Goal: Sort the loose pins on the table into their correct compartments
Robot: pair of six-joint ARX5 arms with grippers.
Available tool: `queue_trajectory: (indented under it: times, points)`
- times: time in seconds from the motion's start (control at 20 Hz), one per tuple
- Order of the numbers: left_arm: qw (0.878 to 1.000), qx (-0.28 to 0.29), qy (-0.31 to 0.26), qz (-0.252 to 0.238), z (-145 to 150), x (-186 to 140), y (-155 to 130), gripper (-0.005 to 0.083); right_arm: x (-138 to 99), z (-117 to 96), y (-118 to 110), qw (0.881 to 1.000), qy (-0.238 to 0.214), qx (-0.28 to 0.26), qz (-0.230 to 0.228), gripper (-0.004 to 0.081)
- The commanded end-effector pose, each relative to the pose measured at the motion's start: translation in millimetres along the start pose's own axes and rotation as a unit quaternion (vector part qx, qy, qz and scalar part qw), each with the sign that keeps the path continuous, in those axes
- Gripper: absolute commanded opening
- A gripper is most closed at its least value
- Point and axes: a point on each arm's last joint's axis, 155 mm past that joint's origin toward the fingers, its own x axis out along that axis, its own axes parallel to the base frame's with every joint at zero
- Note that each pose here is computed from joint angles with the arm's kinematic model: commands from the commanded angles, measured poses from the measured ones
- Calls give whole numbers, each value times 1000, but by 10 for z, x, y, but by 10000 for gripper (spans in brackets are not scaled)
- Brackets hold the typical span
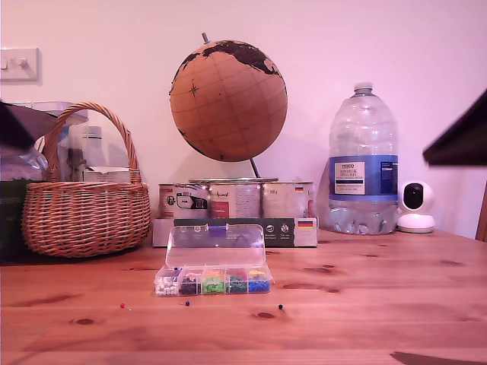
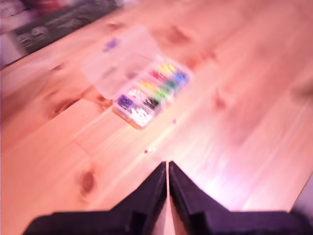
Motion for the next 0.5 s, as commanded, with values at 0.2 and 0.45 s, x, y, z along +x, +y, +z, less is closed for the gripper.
queue_trajectory:
  times: [0.2, 0.45]
  points:
    - [987, 158, 4, -30, 22, 224, -34, 10, 133, 58, 47, 998, 34, -57, 5, -12]
    - [971, 233, 21, -57, 27, 376, -73, 81, 255, -6, 29, 995, 66, -80, 6, -12]
